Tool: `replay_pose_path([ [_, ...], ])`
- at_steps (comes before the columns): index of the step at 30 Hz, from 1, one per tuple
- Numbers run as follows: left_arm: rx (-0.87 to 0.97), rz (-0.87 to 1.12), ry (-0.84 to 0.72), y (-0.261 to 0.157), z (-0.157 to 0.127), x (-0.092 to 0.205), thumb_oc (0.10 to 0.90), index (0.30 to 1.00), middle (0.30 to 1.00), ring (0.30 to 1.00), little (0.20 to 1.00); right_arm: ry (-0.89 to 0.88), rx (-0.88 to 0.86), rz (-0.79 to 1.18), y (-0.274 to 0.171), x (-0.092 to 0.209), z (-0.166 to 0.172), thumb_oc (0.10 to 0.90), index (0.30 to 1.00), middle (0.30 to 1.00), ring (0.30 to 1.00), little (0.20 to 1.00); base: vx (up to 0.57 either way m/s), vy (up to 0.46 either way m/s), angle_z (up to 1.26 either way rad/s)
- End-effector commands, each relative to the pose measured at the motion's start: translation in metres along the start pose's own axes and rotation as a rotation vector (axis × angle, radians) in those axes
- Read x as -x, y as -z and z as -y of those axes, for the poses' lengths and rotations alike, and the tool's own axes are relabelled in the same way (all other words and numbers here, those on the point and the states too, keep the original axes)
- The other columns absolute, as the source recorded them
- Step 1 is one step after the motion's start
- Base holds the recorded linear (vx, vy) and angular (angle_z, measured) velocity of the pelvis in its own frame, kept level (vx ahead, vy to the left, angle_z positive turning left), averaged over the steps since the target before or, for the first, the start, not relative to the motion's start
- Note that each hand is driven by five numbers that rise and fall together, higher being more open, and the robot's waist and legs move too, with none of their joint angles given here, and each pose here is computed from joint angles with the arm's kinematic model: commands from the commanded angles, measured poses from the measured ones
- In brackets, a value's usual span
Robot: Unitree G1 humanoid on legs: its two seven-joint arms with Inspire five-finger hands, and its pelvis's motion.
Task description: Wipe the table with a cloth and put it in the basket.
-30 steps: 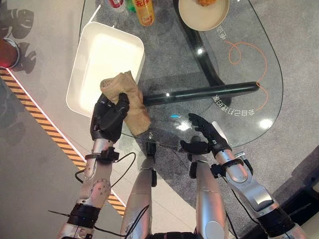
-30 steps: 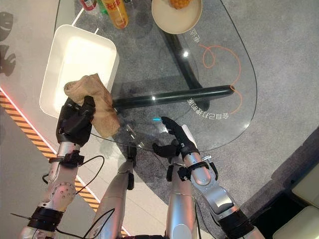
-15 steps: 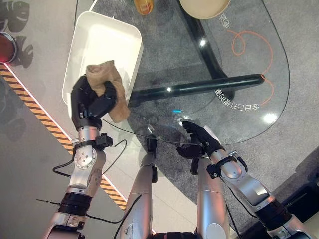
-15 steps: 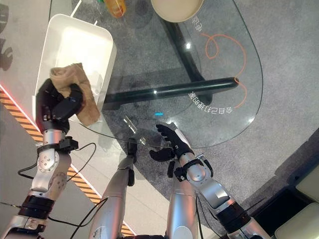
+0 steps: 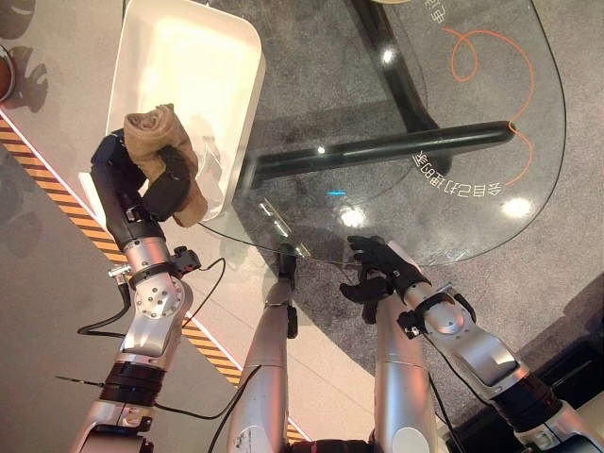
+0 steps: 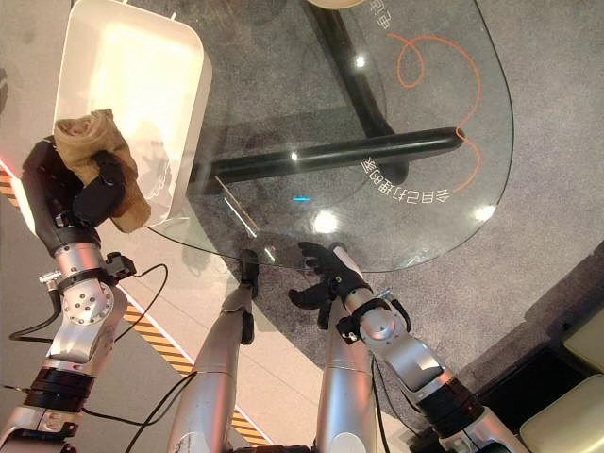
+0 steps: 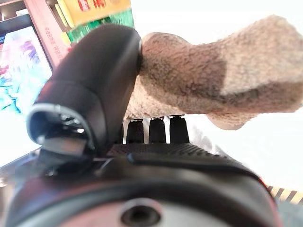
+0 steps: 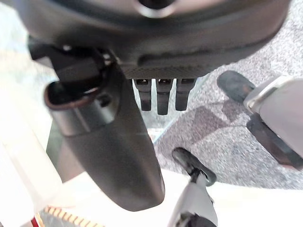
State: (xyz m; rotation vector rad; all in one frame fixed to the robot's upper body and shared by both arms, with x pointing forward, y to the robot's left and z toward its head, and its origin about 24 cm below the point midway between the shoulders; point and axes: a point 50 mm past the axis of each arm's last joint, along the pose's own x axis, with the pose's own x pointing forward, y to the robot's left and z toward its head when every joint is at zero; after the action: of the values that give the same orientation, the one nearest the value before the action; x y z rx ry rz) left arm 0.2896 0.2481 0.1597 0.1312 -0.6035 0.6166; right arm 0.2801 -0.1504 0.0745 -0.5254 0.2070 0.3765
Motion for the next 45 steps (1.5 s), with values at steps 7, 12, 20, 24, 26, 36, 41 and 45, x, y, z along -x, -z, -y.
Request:
replay_pose_path([
  [7, -0.205, 0.400, -0.215, -0.052, -0.022, -0.044, 0.100, 0.300, 0.300, 0.300, 0.200, -0.358, -0.033, -0.096, 0.012, 0.007, -0.037, 0.800, 0.900, 0.900, 0.900, 0.900, 0.01, 0.053, -0.02],
  [12, -0.326, 0.436, -0.267, -0.053, -0.020, -0.055, 0.100, 0.300, 0.300, 0.300, 0.200, -0.401, -0.028, -0.115, 0.009, 0.004, -0.039, 0.800, 0.900, 0.900, 0.900, 0.900, 0.02, 0.047, -0.01],
  [20, -0.441, 0.466, -0.270, -0.051, -0.019, -0.061, 0.100, 0.300, 0.300, 0.300, 0.200, -0.473, -0.021, -0.143, 0.010, 0.008, -0.039, 0.800, 0.900, 0.900, 0.900, 0.900, 0.03, 0.059, -0.05],
  [24, -0.444, 0.481, -0.285, -0.054, -0.016, -0.064, 0.100, 0.300, 0.300, 0.300, 0.200, -0.479, -0.021, -0.145, 0.009, 0.008, -0.037, 0.800, 0.900, 0.900, 0.900, 0.900, 0.03, 0.039, -0.02],
  [26, -0.447, 0.477, -0.291, -0.052, -0.014, -0.065, 0.100, 0.300, 0.300, 0.300, 0.200, -0.476, -0.023, -0.147, 0.011, 0.007, -0.038, 0.800, 0.900, 0.900, 0.900, 0.900, 0.01, 0.041, -0.03],
  [36, -0.455, 0.302, -0.345, -0.035, -0.014, -0.081, 0.100, 0.300, 0.300, 0.300, 0.200, -0.439, -0.045, -0.125, 0.003, -0.001, -0.030, 0.800, 0.900, 0.900, 0.900, 0.900, 0.00, 0.009, -0.01],
  [41, -0.428, 0.196, -0.353, -0.023, -0.014, -0.086, 0.100, 0.300, 0.300, 0.300, 0.200, -0.411, -0.049, -0.121, 0.001, -0.006, -0.022, 0.800, 0.900, 0.900, 0.900, 0.900, 0.00, 0.000, 0.00],
  [45, -0.424, 0.155, -0.294, -0.023, -0.009, -0.094, 0.100, 0.300, 0.300, 0.300, 0.200, -0.398, -0.049, -0.101, -0.005, -0.010, -0.016, 0.800, 0.900, 0.900, 0.900, 0.900, -0.01, 0.001, 0.00],
])
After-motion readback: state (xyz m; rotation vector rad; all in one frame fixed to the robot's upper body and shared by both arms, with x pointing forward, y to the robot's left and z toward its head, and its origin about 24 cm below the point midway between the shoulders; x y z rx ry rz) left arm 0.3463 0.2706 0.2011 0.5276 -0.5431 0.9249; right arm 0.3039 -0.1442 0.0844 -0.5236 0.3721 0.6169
